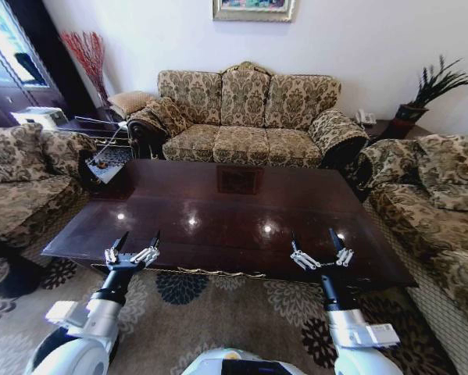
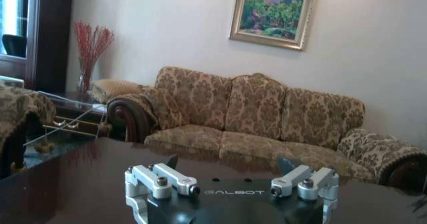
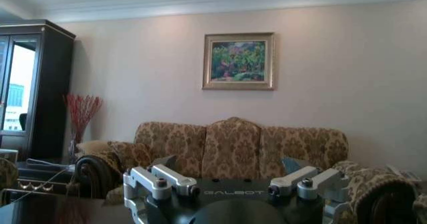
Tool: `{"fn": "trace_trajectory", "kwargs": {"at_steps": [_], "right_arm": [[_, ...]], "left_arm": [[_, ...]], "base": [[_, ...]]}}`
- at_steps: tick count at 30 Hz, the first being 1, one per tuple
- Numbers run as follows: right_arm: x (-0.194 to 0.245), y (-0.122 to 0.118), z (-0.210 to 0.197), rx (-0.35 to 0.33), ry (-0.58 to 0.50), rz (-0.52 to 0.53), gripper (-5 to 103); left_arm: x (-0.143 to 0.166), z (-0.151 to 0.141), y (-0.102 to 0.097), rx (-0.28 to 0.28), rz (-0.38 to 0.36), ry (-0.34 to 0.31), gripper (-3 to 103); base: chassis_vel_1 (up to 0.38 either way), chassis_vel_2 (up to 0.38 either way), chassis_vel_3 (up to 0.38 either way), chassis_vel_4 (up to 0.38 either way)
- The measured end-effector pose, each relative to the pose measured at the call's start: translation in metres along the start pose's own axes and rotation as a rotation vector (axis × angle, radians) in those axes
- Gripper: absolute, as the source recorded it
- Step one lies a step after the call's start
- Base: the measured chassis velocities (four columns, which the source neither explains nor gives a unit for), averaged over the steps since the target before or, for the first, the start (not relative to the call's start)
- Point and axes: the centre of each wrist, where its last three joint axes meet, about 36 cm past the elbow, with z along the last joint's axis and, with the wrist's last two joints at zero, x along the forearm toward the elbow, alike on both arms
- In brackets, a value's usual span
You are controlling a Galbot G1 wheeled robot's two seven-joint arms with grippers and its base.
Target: Move to the front of the table and place the trash on the table into the trash bin.
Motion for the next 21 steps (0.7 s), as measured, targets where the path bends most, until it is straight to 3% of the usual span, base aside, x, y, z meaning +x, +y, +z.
{"fn": "trace_trajectory", "kwargs": {"at_steps": [21], "right_arm": [[0.0,0.0,0.0,0.0,0.0,0.0,100]], "left_arm": [[0.0,0.0,0.0,0.0,0.0,0.0,100]], "base": [[0.0,0.0,0.0,0.0]]}}
